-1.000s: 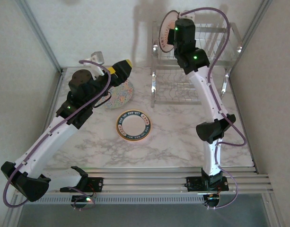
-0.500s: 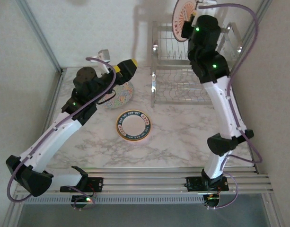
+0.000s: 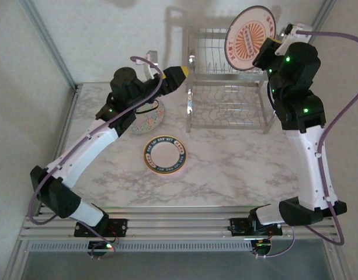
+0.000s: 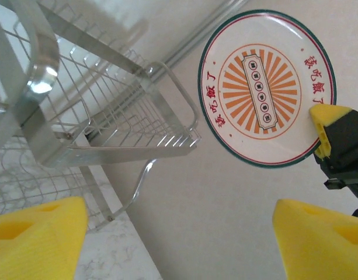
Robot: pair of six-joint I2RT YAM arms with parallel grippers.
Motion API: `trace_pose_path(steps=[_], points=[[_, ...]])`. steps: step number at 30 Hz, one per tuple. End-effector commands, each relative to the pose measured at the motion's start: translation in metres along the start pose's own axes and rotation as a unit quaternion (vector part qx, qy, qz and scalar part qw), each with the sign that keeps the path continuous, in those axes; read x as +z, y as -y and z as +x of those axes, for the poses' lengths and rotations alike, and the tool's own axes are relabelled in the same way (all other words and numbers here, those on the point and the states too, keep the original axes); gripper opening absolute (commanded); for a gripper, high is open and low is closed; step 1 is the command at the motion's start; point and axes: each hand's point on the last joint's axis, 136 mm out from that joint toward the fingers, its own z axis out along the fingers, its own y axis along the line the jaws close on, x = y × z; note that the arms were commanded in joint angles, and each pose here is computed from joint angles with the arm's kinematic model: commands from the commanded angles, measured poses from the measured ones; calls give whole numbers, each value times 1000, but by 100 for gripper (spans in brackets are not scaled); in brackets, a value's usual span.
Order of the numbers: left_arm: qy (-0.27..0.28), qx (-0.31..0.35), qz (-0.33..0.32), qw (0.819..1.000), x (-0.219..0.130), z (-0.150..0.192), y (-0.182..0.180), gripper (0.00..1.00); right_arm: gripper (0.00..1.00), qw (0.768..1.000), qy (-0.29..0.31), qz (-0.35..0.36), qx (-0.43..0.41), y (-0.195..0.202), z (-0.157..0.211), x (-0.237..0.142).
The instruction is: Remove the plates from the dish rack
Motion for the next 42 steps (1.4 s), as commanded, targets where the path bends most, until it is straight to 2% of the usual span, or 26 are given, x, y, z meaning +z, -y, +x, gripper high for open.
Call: trace_pose_path(steps=[1,8,23,34,37,42], points=[[-27,-15,57,998,11,4,26,79,0,993,-18,-84,77,-20,-1,-15],[-48,-33,68,996,31,12,24,76,0,976,-77,-145,142,-33,24,-15],[-60,-48,74,994,43,16,21,56,0,945,-149,-201,209,-51,57,4],[-68,-51,72,994,46,18,19,19,0,934,-186,-208,225,-54,80,10],[-70,-51,76,993,46,18,20,0,0,933,-191,-207,224,-53,85,8],[-73,-50,80,993,43,18,24,0,0,934,-194,-205,218,-50,89,3]])
